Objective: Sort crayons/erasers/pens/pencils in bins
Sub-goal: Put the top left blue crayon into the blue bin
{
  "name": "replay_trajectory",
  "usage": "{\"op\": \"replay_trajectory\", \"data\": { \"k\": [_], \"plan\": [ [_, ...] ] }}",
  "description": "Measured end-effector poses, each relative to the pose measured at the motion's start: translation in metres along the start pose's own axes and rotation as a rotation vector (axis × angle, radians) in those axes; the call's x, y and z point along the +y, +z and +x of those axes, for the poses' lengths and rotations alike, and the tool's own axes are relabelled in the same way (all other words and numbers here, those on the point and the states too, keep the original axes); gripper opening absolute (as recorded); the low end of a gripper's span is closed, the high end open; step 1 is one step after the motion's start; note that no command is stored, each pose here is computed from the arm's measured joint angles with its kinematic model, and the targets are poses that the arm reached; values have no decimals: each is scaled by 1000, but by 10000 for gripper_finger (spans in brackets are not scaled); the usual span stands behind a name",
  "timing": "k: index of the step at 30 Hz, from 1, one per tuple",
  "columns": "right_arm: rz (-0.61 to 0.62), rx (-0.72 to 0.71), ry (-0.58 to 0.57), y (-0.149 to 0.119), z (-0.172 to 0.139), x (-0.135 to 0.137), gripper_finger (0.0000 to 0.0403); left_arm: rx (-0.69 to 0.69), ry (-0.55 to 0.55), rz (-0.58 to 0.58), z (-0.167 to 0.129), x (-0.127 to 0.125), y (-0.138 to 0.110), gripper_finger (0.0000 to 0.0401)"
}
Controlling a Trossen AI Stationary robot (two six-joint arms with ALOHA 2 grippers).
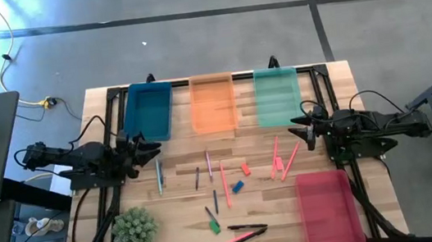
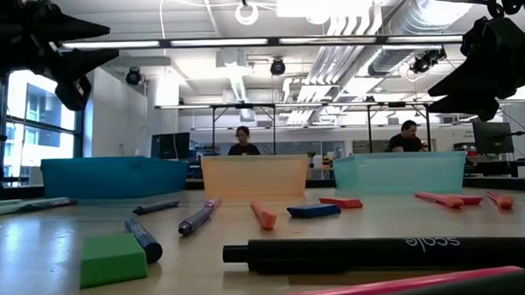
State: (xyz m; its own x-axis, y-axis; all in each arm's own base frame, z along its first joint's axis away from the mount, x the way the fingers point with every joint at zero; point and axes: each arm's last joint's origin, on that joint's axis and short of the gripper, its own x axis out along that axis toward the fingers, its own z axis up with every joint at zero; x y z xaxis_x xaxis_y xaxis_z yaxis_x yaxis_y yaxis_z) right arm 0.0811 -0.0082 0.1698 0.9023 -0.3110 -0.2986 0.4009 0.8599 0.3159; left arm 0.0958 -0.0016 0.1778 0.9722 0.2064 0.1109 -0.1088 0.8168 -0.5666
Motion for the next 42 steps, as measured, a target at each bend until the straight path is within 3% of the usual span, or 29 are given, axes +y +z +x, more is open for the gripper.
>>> {"op": "replay_trajectory", "data": {
  "k": [5, 11, 17, 23, 28, 34, 38, 42],
  "plan": [
    [0, -1, 0, 0, 0, 0, 220, -48, -41, -22, 0, -4, 5, 158],
    [0, 0, 0, 0, 0, 0, 220, -150, -110, -134, -2, -10, 16, 150],
    [0, 0, 0, 0, 0, 0, 220, -204, -133, -186, -4, -25, 41, 145],
    [0, 0, 0, 0, 0, 0, 220, -243, -49, -143, 3, -45, 73, 145],
    [0, -1, 0, 0, 0, 0, 220, -144, 122, -106, 19, -57, 87, 144],
    [0, -1, 0, 0, 0, 0, 220, 18, 308, -197, 36, -65, 91, 144],
    [0, -1, 0, 0, 0, 0, 220, 143, 372, -265, 46, -70, 90, 144],
    [0, -1, 0, 0, 0, 0, 220, 210, 345, -312, 58, -79, 94, 144]
  ]
}}
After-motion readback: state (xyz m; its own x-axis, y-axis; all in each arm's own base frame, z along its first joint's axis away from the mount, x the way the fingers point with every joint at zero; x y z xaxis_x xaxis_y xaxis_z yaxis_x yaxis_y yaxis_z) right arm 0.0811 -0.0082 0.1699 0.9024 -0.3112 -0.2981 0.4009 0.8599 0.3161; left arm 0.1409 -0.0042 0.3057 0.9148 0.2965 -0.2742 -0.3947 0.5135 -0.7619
